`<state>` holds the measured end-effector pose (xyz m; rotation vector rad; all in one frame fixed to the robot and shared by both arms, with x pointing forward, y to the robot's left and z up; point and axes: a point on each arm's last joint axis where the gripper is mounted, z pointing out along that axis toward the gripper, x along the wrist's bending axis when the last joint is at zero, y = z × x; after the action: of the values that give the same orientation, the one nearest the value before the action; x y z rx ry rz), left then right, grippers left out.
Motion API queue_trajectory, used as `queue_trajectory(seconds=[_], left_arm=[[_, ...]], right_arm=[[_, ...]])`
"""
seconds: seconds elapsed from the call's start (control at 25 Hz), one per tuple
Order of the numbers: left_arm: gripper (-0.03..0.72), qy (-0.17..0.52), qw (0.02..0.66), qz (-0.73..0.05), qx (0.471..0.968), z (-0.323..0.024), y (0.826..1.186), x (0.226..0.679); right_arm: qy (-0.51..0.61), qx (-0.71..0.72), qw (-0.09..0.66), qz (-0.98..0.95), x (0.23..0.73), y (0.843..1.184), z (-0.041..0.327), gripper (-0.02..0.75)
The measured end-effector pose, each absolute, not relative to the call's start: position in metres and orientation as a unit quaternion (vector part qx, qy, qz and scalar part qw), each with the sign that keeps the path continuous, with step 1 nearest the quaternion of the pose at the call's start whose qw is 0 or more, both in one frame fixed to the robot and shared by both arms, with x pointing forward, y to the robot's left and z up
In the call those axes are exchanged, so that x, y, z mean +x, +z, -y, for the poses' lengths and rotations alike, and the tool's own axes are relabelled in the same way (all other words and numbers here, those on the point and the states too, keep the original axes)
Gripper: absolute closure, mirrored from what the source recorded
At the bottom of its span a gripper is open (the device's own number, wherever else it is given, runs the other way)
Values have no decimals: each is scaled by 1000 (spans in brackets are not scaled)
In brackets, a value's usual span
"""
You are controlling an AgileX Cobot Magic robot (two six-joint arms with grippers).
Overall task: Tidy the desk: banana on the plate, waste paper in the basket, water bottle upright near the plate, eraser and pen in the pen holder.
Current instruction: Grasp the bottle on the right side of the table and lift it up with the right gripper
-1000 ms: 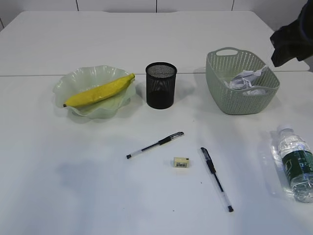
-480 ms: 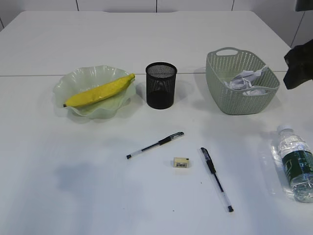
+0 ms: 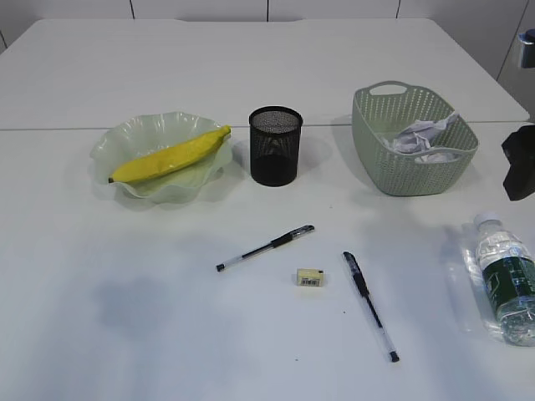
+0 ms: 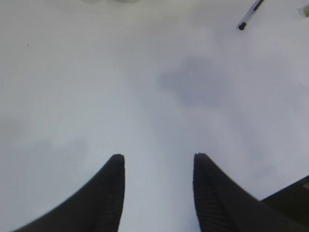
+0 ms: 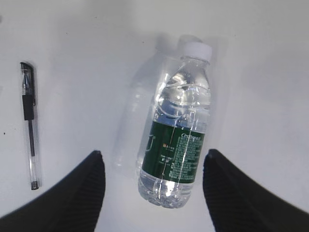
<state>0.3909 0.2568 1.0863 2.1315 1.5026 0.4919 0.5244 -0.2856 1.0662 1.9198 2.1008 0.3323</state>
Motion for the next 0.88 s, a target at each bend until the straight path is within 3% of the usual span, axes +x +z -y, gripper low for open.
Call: queue_trajectory(seconds=[0.4, 0.68, 0.88], left_arm=[[361, 178, 243, -552, 778, -257, 1086, 391], [361, 178, 243, -553, 777, -257, 1086, 391], [361, 178, 243, -553, 777, -257, 1086, 391]], right_arm=[[109, 672, 156, -716, 528, 1059, 289, 223], [73, 676, 124, -723, 548, 1023, 288, 223], [80, 677, 123, -721, 553, 1017, 287, 223]])
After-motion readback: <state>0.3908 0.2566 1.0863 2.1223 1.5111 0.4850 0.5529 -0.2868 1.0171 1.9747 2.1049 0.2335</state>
